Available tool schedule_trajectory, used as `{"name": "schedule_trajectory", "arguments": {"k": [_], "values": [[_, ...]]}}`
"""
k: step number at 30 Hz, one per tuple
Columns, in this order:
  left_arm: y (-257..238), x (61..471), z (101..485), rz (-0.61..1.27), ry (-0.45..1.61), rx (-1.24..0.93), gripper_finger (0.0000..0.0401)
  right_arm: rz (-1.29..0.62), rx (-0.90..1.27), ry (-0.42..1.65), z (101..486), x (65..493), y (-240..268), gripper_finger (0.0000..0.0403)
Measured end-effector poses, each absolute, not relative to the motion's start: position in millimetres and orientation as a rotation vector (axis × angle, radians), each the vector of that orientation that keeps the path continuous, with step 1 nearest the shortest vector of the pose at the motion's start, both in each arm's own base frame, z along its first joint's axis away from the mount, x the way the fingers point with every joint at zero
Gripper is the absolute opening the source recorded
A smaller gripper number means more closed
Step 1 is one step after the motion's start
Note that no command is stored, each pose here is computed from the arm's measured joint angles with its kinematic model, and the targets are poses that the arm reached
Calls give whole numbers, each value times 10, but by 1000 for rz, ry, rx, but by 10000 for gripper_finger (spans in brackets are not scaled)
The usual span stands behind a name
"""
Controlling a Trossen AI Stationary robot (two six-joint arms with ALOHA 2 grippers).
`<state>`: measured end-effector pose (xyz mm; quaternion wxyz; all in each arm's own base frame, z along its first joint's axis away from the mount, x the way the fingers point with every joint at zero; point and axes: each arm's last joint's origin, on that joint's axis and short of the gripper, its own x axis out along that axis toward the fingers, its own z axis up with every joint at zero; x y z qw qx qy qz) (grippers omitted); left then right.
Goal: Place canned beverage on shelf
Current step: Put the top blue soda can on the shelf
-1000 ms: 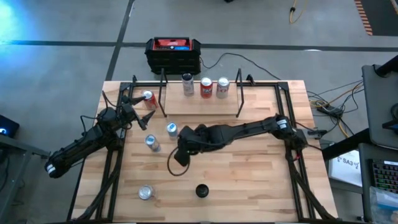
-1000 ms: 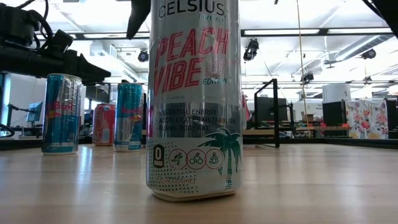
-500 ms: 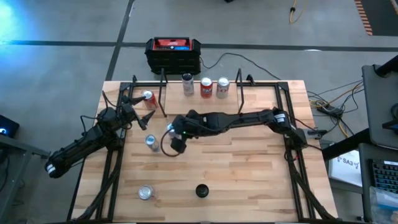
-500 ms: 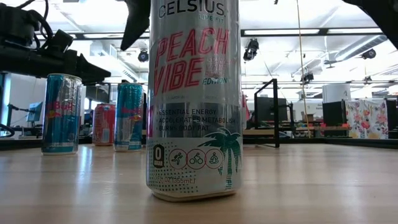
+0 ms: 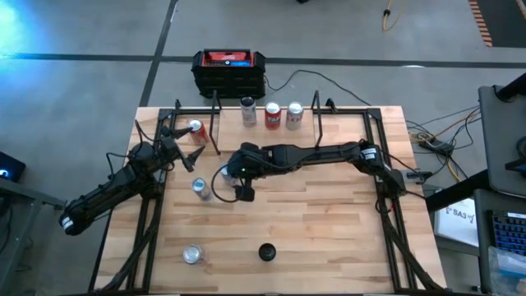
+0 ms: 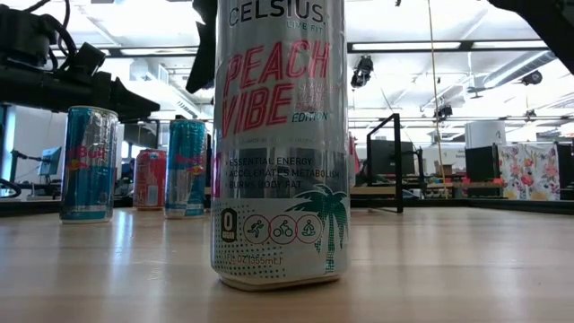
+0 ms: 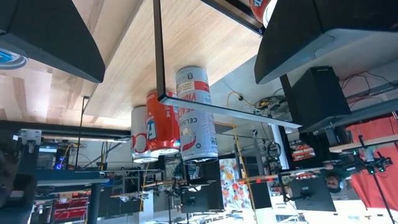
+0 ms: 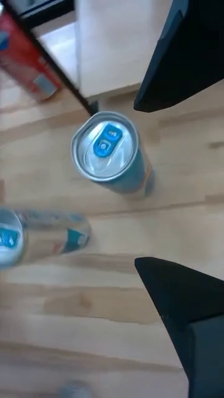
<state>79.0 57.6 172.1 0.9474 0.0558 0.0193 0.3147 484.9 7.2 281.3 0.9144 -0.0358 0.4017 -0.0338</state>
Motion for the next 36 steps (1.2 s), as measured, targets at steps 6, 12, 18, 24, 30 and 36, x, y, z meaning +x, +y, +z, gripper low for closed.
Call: {"name": "schedule_trajectory", "arguments": {"k": [6, 12, 18, 24, 30, 36], "values": [[577, 791, 1720, 640, 40, 113, 398, -1, -195, 778, 2843, 4887, 44, 386], [577, 791, 1720, 641, 40, 114, 398, 31, -257, 719, 2862, 4939, -138, 386], [576, 791, 1721, 640, 40, 113, 398, 89, -196, 706, 2608, 5063, -467, 386], [577, 791, 1720, 641, 40, 114, 398, 102, -97, 701, 2529, 5072, -699, 386], [576, 791, 1720, 640, 40, 114, 398, 116, -87, 704, 2500, 5077, -718, 386], [576, 791, 1720, 640, 40, 113, 398, 138, -64, 700, 2501, 5077, -708, 386]]}}
